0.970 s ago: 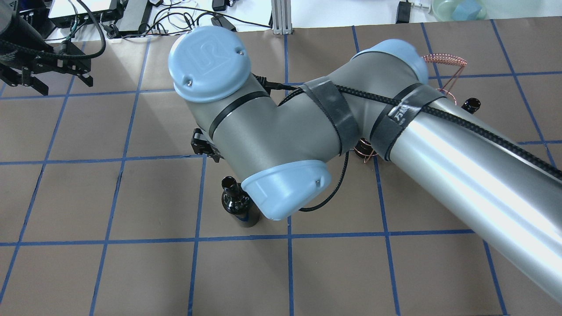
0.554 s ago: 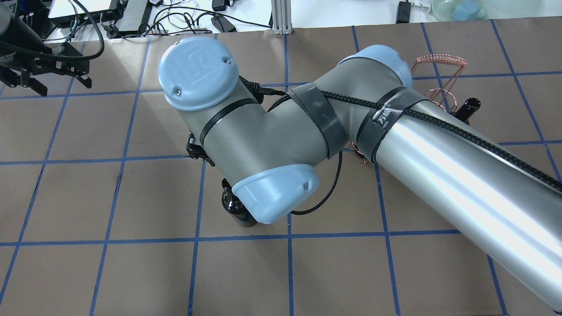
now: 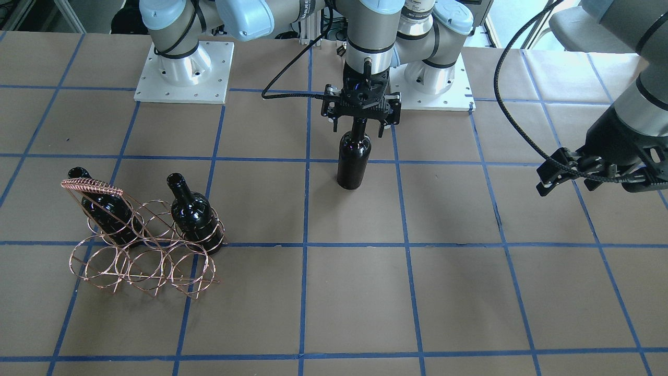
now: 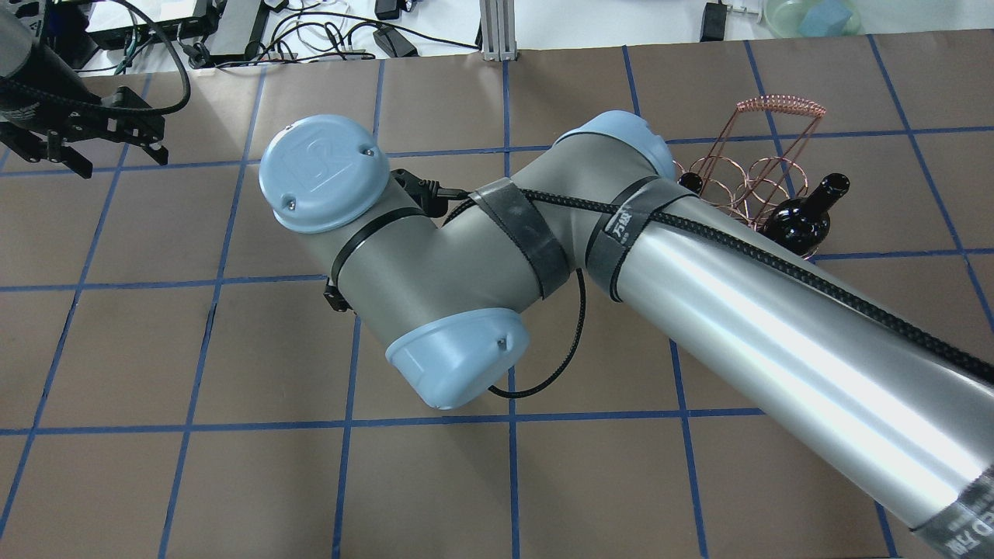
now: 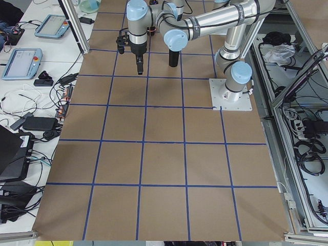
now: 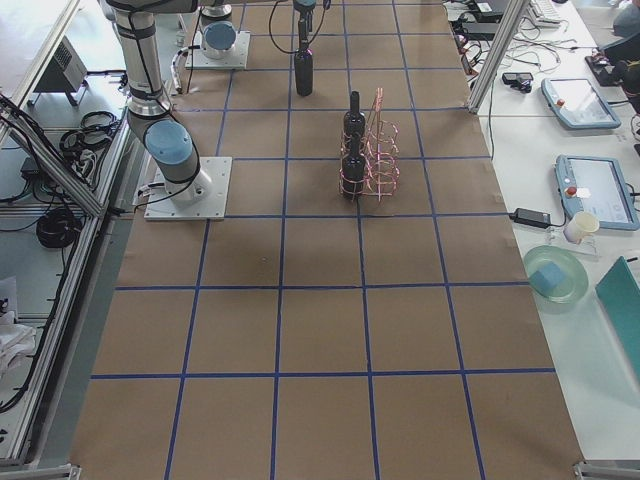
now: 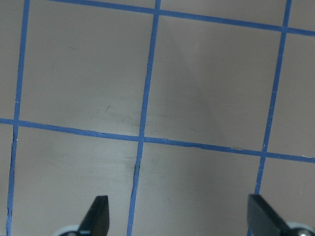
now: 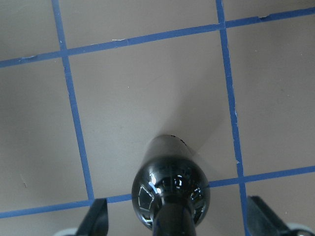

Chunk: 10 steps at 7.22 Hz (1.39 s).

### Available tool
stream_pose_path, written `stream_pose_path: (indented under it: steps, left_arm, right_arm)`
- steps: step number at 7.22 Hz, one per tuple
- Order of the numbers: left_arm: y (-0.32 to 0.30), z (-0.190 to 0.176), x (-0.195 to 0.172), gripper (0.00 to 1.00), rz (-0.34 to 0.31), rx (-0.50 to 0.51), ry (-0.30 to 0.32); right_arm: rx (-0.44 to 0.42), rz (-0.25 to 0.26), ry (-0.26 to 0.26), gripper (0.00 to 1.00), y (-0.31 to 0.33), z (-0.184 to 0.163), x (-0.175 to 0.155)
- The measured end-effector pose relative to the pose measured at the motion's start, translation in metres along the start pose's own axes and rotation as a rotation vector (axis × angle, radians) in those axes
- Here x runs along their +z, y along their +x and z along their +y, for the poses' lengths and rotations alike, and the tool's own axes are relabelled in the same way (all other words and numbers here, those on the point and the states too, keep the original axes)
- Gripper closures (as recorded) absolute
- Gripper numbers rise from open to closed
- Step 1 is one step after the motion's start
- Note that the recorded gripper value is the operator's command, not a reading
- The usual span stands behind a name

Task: Place wine into wine basket
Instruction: 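Lift the bottle with the right gripper and carry it over the copper rack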

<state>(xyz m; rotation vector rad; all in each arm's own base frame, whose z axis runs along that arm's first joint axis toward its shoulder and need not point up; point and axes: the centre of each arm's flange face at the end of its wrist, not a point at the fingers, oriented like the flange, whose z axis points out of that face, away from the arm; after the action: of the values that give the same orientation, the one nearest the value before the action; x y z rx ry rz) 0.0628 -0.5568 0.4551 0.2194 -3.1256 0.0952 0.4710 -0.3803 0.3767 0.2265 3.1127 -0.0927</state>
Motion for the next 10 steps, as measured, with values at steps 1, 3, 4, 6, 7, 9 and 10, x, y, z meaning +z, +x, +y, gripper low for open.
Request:
stream_pose_path:
  steps: [1, 3, 4, 6, 7, 9, 10]
  left_arm:
    - [0.0, 0.0, 0.001, 0.0, 0.001, 0.002, -0.002]
    - [0.001, 0.0, 0.004, 0.0, 0.002, 0.003, -0.007]
    - [0.001, -0.001, 0.006, 0.0, 0.004, 0.002, -0.011]
    - [0.0, -0.002, 0.01, 0.0, 0.005, 0.001, -0.017]
    - [0.0, -0.002, 0.011, 0.0, 0.006, 0.001, -0.019]
    - [0.0, -0.002, 0.012, 0.0, 0.006, 0.001, -0.019]
    - [0.0, -0.003, 0.011, 0.0, 0.003, 0.0, -0.016]
  right_arm:
    - [-0.001, 0.001, -0.002, 0.1, 0.0, 0.0, 0.0]
    - [-0.002, 0.011, -0.017, 0.23, 0.001, 0.002, 0.003]
    - [-0.004, 0.014, -0.021, 0.32, 0.001, 0.003, 0.003]
    - [-0.005, 0.007, -0.028, 0.46, 0.0, 0.004, 0.003]
    - [-0.002, -0.004, -0.037, 0.48, -0.001, 0.005, 0.003]
    - [-0.005, -0.016, -0.053, 0.85, -0.003, 0.006, 0.004]
    - [-0.008, -0.027, -0.065, 0.98, -0.004, 0.007, 0.004]
